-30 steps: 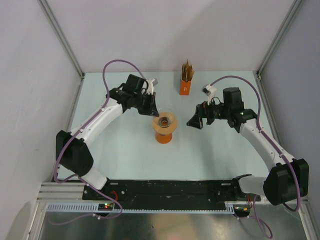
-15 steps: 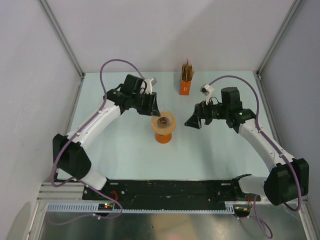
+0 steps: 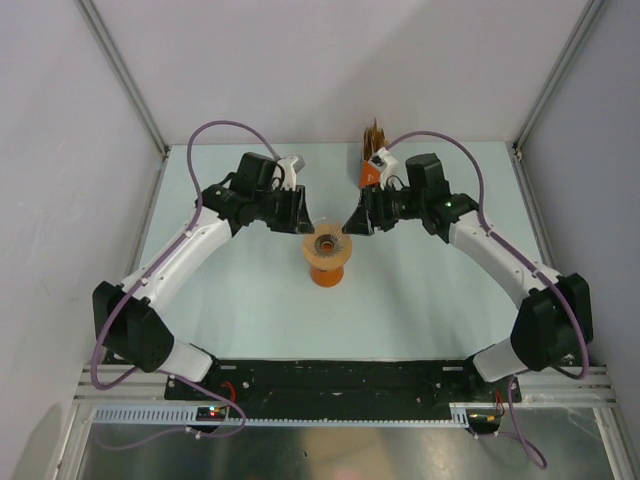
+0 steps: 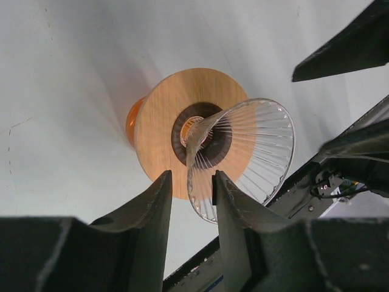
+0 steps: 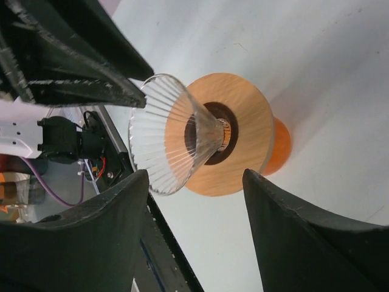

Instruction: Place the coffee filter in the dripper

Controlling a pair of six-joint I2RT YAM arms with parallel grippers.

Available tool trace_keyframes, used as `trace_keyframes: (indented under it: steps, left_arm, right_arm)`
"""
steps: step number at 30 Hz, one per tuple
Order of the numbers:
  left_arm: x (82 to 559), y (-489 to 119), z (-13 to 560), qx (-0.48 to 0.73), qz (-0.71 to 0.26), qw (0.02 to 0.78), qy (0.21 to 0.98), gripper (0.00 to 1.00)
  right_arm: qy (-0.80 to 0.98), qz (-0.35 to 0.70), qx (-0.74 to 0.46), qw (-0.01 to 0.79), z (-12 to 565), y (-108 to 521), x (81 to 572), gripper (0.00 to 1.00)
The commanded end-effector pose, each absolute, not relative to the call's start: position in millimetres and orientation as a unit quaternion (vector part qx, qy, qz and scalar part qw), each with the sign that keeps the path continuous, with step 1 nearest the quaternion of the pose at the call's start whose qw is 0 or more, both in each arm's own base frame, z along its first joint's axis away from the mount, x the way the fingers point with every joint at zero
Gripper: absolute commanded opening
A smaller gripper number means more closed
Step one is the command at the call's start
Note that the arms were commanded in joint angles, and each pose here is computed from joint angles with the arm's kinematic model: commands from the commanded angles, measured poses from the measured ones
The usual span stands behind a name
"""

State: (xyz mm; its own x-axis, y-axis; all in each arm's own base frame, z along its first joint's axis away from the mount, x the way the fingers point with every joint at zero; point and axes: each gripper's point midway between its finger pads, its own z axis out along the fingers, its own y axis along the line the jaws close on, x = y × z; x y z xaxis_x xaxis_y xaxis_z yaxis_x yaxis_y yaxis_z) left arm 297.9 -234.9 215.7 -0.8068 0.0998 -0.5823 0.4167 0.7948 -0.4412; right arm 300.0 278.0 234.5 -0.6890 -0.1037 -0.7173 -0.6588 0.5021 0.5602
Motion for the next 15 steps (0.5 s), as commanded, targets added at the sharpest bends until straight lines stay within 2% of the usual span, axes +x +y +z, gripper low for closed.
trace_keyframes:
  steps: [1, 8, 15]
  left_arm:
    - [301, -233, 219, 0.146, -0.285, 0.289, 0.902, 0.38]
    - [304, -236, 214, 0.146, -0.289, 0.283, 0.903, 0.31]
    - [307, -240, 209, 0.144, -0.292, 0.275, 0.905, 0.26]
  right_arm:
    - [0.819, 0.430, -0.222, 0.307, 233, 288, 311, 0.66]
    - [0.834, 0.408, -0.227, 0.294, 216, 296, 317, 0.49]
    - [0.840, 0.400, -0.225, 0.288, 215, 298, 324, 0.40]
